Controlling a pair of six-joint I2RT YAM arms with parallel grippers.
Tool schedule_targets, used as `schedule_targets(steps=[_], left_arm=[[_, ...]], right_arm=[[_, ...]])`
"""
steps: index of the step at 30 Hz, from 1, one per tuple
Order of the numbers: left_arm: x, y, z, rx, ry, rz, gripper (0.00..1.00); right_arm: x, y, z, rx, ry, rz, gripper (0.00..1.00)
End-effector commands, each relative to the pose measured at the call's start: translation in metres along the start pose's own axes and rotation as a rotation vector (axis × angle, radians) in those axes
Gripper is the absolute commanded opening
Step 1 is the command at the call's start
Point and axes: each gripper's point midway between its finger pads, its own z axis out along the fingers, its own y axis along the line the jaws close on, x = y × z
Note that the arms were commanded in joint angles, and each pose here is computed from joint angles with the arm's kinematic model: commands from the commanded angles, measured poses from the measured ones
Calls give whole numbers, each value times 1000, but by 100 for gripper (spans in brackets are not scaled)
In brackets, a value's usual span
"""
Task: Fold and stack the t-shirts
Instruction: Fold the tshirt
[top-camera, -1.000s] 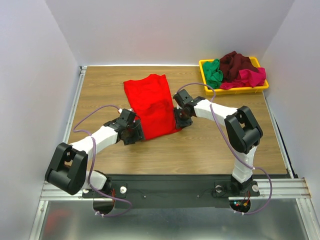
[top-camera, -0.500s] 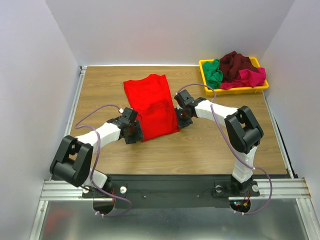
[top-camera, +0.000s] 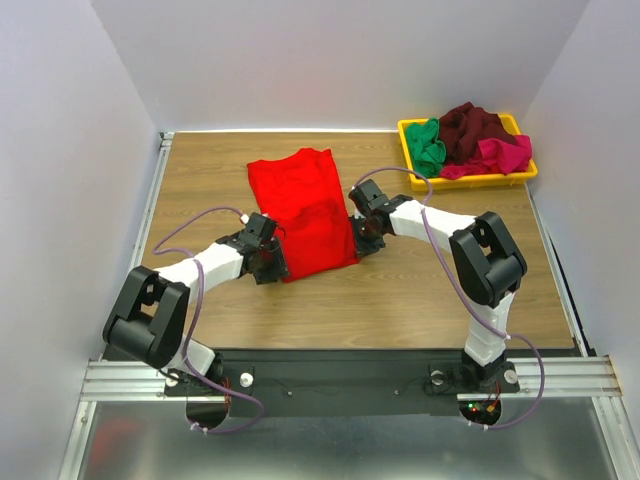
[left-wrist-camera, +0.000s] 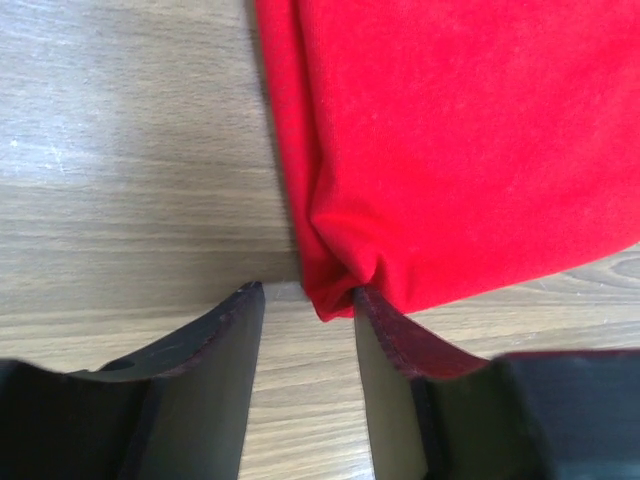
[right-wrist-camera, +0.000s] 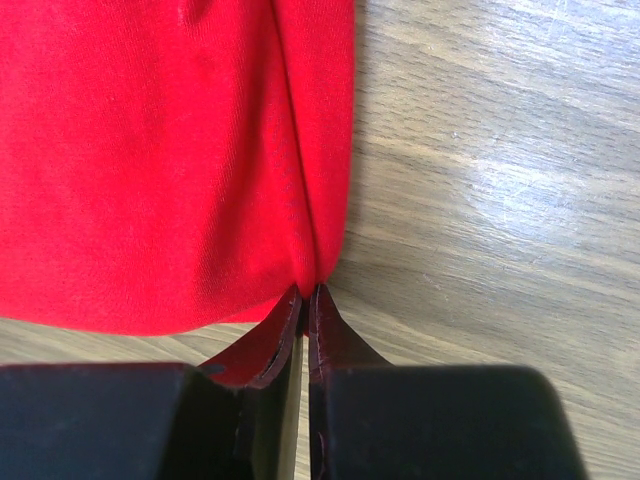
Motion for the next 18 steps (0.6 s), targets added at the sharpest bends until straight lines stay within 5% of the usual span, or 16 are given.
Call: schedule_targets(steps=[1,10,13,18], left_arm=[[10,6,7,-11,35,4,48],[16,2,15,22,65,23,19],[18,-1,16,44,71,30,1],[16,-6,10,66,76,57,0]], right_arm=[[10,-4,3,7,25,-12,8],[7,-3,2,3,18,-18,5],[5,1,-2,-14,12,-27,2],[-1,7,-18,-39,1,-29,0]])
